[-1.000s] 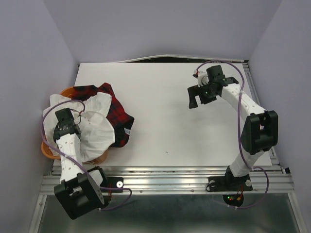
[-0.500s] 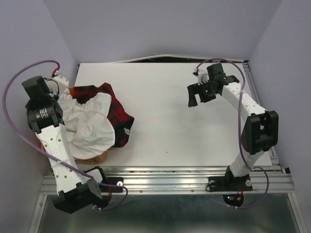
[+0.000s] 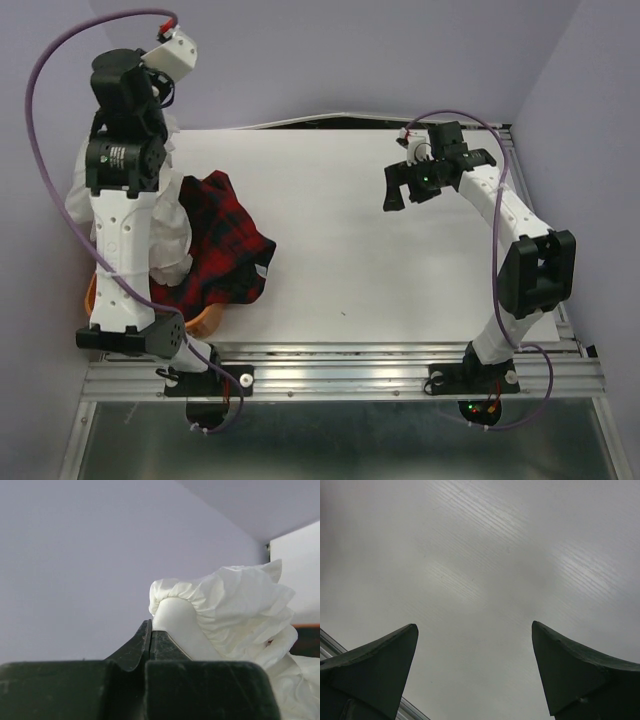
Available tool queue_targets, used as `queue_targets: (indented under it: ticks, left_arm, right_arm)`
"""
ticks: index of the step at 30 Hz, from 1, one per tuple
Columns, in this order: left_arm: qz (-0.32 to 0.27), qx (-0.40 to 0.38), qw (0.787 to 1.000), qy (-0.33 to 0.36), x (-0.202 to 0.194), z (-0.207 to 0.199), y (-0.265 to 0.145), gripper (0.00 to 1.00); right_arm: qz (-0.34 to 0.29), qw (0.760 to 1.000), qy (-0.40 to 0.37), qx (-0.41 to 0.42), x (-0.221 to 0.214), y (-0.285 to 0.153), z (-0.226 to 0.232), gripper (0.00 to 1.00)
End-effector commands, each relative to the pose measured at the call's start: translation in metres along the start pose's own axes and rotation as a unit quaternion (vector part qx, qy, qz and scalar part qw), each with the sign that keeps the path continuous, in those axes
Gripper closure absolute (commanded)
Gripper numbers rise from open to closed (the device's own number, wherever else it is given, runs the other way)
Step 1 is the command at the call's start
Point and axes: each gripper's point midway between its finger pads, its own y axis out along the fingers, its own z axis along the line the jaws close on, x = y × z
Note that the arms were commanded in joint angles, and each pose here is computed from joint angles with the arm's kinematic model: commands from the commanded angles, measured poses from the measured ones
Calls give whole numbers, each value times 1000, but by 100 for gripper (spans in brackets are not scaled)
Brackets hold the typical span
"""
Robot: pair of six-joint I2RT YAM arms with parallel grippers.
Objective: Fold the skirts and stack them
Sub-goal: Move the skirt to the center of the board
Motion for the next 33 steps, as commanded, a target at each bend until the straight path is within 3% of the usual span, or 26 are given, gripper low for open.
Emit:
queue_targets:
  ticks: [1, 5, 9, 11, 13, 15, 17, 19, 23, 29, 33]
  left_arm:
    - [-92, 107, 986, -84, 75, 43, -19, 100]
    - [-171, 140, 966, -134, 140, 51, -33, 100]
    - [-232, 163, 949, -137, 201, 36, -56, 100]
    - [-270, 172, 936, -148, 235, 20, -75, 100]
    - [-295, 177, 932, -116, 259, 3, -85, 100]
    - [-339, 175, 916, -126, 284, -5, -107, 100]
    - [-356, 163, 913, -115, 302, -28, -110, 100]
    - [-369, 135, 913, -109, 316, -59, -112, 100]
    - [-380, 35, 922, -59, 322, -166, -103, 100]
    - [-365, -125, 922, -44, 293, -309, -99, 100]
    - [-351, -218, 909, -57, 278, -371, -106, 100]
  right_arm:
    - [-48, 999, -23, 5, 30, -25, 15, 0]
    - [-61, 998, -12, -12, 34, -32, 7, 0]
    - [-93, 996, 13, -13, 44, -50, -5, 0]
    - [-124, 991, 44, -8, 51, -73, -25, 0]
    - [-160, 984, 70, -23, 55, -101, -52, 0]
    - [-196, 979, 53, -30, 64, -124, -57, 0]
    - [-213, 975, 32, -58, 66, -141, -68, 0]
    - [-228, 970, 4, -84, 68, -161, -68, 0]
    - [-238, 960, -23, -142, 58, -188, -77, 0]
    - [-225, 959, -51, -166, 27, -203, -68, 0]
    - [-203, 962, -68, -172, 3, -203, -59, 0]
